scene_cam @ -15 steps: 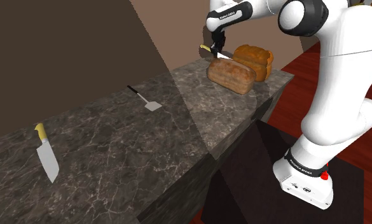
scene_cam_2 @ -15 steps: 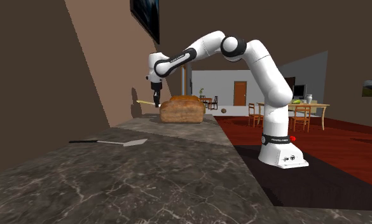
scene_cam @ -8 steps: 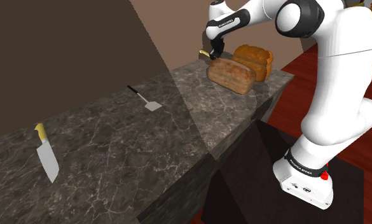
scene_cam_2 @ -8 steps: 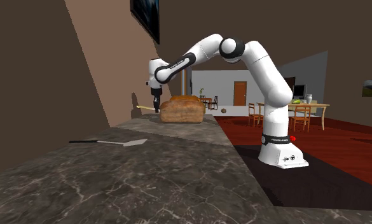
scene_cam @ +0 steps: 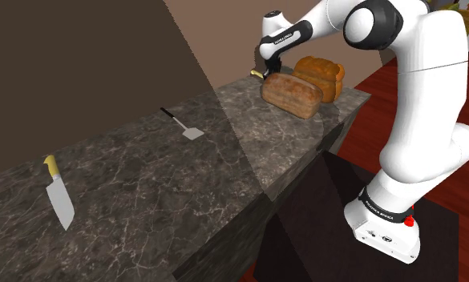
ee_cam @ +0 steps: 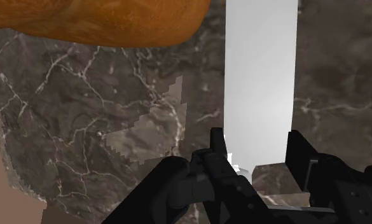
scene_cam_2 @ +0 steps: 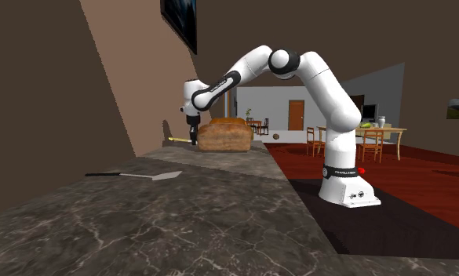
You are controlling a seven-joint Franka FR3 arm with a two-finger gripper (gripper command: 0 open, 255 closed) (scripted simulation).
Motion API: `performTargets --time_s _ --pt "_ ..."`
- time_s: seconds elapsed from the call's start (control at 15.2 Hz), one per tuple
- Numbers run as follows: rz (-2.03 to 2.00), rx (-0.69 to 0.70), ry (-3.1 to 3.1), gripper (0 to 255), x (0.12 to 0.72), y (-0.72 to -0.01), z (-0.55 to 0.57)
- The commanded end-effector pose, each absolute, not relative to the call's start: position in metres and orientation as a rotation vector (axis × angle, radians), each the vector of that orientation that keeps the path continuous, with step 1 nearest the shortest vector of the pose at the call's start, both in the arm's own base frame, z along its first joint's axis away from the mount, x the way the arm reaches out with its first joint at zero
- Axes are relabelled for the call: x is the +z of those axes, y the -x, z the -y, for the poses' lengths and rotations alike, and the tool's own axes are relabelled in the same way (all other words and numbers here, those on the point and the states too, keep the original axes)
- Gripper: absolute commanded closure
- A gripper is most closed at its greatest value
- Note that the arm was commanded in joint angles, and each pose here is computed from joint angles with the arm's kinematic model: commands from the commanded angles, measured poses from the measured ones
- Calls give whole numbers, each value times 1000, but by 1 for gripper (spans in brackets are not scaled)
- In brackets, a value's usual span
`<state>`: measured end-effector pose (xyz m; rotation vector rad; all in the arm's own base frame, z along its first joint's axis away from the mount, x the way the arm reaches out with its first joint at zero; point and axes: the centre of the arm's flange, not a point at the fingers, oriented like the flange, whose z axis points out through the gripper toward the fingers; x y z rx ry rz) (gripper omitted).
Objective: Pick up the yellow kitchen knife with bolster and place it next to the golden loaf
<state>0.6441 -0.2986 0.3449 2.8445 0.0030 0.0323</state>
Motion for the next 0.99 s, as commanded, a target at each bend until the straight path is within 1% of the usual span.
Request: performTargets --time_s 0.0,0.33,0.4,0.73,0.92 --pt "-3 33 -2844 255 342 -644 299" --pt "-3 33 -2844 255 342 -644 299" --pt "-3 33 -2844 0 342 -644 299" --pt "-3 33 -2844 0 342 -644 299" --pt "-3 33 -2844 0 380 -643 287"
